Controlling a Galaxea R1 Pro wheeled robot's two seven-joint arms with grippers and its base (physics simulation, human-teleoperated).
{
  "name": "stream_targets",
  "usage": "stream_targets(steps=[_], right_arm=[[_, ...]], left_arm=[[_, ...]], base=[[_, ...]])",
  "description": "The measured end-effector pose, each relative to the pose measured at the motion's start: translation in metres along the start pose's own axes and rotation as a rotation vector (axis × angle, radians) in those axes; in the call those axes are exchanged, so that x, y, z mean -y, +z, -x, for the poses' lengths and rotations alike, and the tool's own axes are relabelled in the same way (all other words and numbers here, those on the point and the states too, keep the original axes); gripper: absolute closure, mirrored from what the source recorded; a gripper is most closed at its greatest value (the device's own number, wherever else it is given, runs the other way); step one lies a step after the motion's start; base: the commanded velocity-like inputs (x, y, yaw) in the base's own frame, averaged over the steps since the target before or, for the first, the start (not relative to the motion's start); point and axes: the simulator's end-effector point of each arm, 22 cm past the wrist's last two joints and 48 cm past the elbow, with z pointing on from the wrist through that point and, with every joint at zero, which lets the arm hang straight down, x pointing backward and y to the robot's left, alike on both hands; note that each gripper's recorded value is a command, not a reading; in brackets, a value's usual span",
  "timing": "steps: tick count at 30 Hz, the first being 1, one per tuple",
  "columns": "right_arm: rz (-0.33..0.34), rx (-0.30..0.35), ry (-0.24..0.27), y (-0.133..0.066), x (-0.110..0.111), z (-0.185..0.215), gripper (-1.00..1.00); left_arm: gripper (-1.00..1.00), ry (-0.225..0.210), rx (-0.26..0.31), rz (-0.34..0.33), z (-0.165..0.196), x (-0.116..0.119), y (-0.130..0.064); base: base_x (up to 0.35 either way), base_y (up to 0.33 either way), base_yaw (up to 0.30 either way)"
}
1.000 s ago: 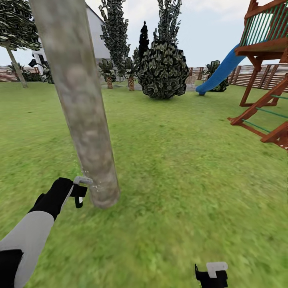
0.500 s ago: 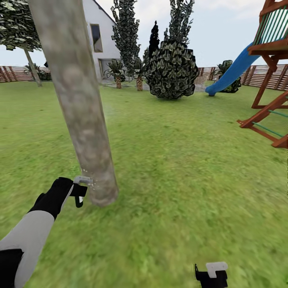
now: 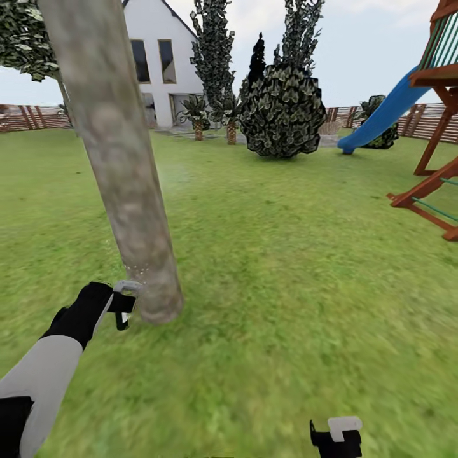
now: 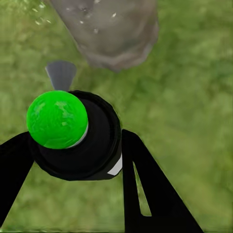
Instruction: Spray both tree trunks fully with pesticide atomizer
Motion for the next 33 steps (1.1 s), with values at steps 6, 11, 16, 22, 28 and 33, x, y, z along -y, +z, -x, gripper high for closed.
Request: stream_targets(steps=[6, 11, 16, 22, 28, 33], right_arm=[[0.000, 0.000, 0.000, 0.000, 0.000, 0.000, -1.00], [-0.002, 0.000, -0.001, 0.000, 0.002, 0.000, -1.00], [-0.002, 0.000, -0.001, 0.000, 0.002, 0.000, -1.00], [-0.002, 0.000, 0.000, 0.000, 0.001, 0.000, -1.00], [0.000, 0.000, 0.002, 0.000, 0.000, 0.000, -1.00], [0.001, 0.001, 0.001, 0.000, 0.000, 0.000, -1.00]], left_arm=[[1.00, -0.007, -0.012, 0.000, -0.010, -0.003, 0.003], [1.00, 0.002, 0.003, -0.064, 0.001, 0.047, 0.004], [1.00, 0.000, 0.007, -0.048, 0.005, 0.037, 0.002], [1.00, -0.059, -0.023, 0.047, -0.020, -0.042, 0.001], [1.00, -0.089, -0.023, -0.040, -0.018, 0.010, 0.008], [1.00, -0.081, -0.040, 0.008, -0.031, -0.013, 0.009]], base=[[-0.068, -0.274, 0.181], [0.034, -0.274, 0.003], [0.140, -0.269, 0.000], [0.158, -0.260, 0.000], [0.165, -0.253, 0.111], [0.200, -0.196, 0.274]])
